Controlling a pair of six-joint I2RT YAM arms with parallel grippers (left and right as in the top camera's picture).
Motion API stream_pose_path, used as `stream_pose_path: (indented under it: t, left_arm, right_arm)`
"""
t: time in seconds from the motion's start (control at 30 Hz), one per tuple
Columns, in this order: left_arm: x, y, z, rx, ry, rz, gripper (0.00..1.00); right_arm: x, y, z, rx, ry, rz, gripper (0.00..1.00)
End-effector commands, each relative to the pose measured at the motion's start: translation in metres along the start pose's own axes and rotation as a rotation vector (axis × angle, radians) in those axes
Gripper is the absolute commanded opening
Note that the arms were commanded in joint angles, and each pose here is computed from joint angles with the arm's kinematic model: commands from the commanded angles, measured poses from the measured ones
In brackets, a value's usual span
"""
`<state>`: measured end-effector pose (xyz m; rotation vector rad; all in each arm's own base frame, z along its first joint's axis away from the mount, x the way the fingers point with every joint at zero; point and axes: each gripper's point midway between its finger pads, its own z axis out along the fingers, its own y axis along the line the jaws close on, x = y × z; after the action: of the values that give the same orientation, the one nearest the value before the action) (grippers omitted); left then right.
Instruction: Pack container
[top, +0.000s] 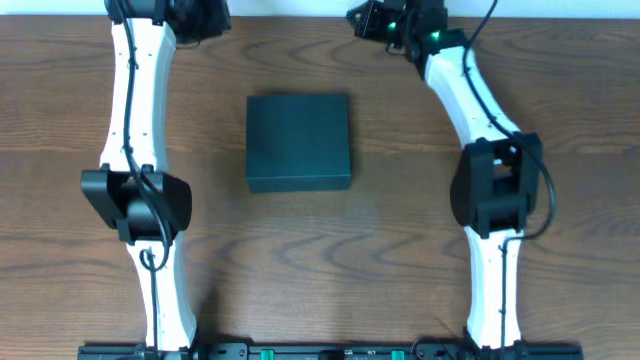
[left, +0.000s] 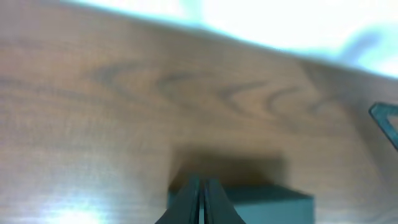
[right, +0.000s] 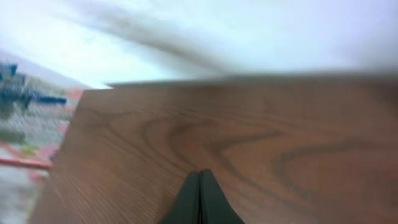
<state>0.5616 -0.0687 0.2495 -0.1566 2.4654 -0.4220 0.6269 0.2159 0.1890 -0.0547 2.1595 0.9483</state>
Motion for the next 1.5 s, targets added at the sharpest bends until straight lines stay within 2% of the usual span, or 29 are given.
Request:
stream_pose_path:
  t: [0.0, 0.13, 0.2, 0.33, 0.47, 0.53, 0.67, 0.73, 0.83, 0.97, 1.0, 1.03, 1.07, 1.1, 1.13, 1.47]
  left_arm:
    - [-0.029, -0.036, -0.078, 0.029, -0.171, 0.043, 0.06]
    - [-0.024, -0.044, -0.147, 0.038, -0.232, 0.051, 0.06]
    - [-0.024, -0.044, -0.186, 0.038, -0.310, 0.094, 0.06]
    - [0.008, -0.036, -0.236, 0.021, -0.411, 0.114, 0.06]
    - [0.073, -0.042, -0.265, 0.066, -0.544, 0.167, 0.06]
    - [0.104, -0.039, -0.283, 0.086, -0.646, 0.119, 0.06]
    - [0.153, -0.021, -0.315, 0.130, -0.791, -0.022, 0.06]
    - [0.182, -0.010, -0.312, 0.122, -0.744, -0.044, 0.06]
    - [0.214, 0.000, -0.297, 0.098, -0.631, -0.067, 0.06]
    - [0.228, -0.004, -0.288, 0.129, -0.553, -0.053, 0.06]
    - [0.230, -0.008, -0.288, 0.149, -0.539, -0.047, 0.09]
    - [0.232, -0.011, -0.287, 0.165, -0.527, -0.042, 0.15]
    - [0.234, -0.012, -0.286, 0.171, -0.517, -0.040, 0.34]
    - [0.237, -0.013, -0.285, 0.178, -0.503, -0.038, 0.68]
    - [0.239, -0.012, -0.283, 0.178, -0.491, -0.038, 0.95]
    - [0.273, 0.004, -0.266, 0.105, -0.339, -0.060, 0.95]
  right_arm:
    - [-0.057, 0.058, -0.070, -0.020, -0.116, -0.199, 0.02]
    - [-0.042, 0.047, -0.140, 0.091, 0.007, -0.112, 0.02]
    - [-0.040, 0.047, -0.185, 0.140, 0.014, -0.161, 0.02]
    - [-0.057, 0.075, -0.278, 0.189, -0.181, -0.316, 0.02]
    - [-0.023, 0.118, -0.362, 0.270, -0.388, -0.473, 0.02]
    - [0.005, 0.141, -0.395, 0.265, -0.509, -0.534, 0.02]
    - [0.110, 0.141, -0.409, 0.185, -0.381, -0.409, 0.02]
    - [0.153, 0.130, -0.412, 0.187, -0.311, -0.376, 0.02]
    - [0.193, 0.129, -0.422, 0.157, -0.270, -0.362, 0.02]
    - [0.216, 0.127, -0.431, 0.159, -0.253, -0.347, 0.03]
    - [0.219, 0.127, -0.432, 0.161, -0.248, -0.343, 0.14]
    - [0.224, 0.125, -0.433, 0.164, -0.236, -0.336, 0.35]
    - [0.227, 0.125, -0.432, 0.159, -0.220, -0.329, 0.52]
    - [0.231, 0.124, -0.431, 0.156, -0.207, -0.316, 0.84]
    - [0.233, 0.123, -0.431, 0.158, -0.197, -0.302, 0.99]
    - [0.256, 0.111, -0.428, 0.188, -0.103, -0.246, 0.99]
